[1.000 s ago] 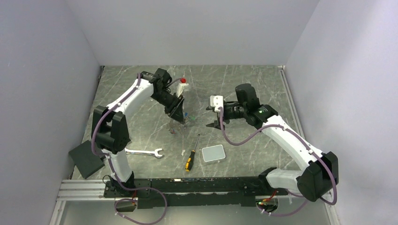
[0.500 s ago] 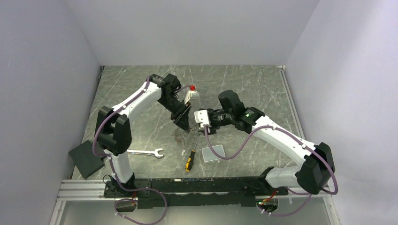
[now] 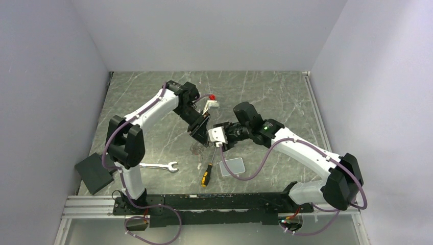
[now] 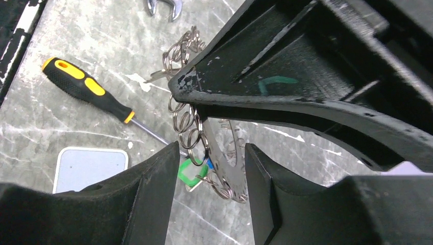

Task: Remove the keys from the keyring

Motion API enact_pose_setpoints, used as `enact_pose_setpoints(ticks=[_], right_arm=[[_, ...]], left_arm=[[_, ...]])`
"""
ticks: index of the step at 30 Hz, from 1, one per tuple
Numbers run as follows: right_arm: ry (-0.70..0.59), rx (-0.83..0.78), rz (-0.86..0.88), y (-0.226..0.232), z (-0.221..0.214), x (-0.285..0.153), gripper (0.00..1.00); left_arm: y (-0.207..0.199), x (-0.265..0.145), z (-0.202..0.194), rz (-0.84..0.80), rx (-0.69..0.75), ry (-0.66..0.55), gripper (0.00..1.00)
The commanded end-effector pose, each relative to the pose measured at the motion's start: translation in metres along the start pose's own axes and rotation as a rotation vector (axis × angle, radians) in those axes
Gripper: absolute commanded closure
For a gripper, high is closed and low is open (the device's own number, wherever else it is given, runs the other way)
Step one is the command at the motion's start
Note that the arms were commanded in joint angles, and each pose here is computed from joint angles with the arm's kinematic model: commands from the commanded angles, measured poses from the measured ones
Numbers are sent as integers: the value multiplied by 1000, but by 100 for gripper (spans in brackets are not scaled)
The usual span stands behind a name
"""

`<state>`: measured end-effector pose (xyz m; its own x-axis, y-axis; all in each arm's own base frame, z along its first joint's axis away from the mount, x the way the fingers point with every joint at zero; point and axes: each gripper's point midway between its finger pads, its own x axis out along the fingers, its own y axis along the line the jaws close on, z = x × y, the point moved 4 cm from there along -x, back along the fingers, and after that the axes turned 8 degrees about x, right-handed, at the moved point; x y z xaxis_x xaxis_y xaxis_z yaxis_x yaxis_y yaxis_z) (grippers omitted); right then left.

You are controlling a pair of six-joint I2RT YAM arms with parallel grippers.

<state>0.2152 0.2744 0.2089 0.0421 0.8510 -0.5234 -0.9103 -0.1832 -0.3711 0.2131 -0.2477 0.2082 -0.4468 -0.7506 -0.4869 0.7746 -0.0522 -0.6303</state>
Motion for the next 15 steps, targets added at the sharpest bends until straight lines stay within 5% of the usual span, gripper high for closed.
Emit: enact_pose_setpoints(ticks=[1,15], right_arm=[[-16,-32,30,6,-1,5,46],[-60,71,25,14,3,8,47]], left_arm=[[-17,-1,15,-70,48,-54,86],[-18,1,18,-62,43,-51,83]])
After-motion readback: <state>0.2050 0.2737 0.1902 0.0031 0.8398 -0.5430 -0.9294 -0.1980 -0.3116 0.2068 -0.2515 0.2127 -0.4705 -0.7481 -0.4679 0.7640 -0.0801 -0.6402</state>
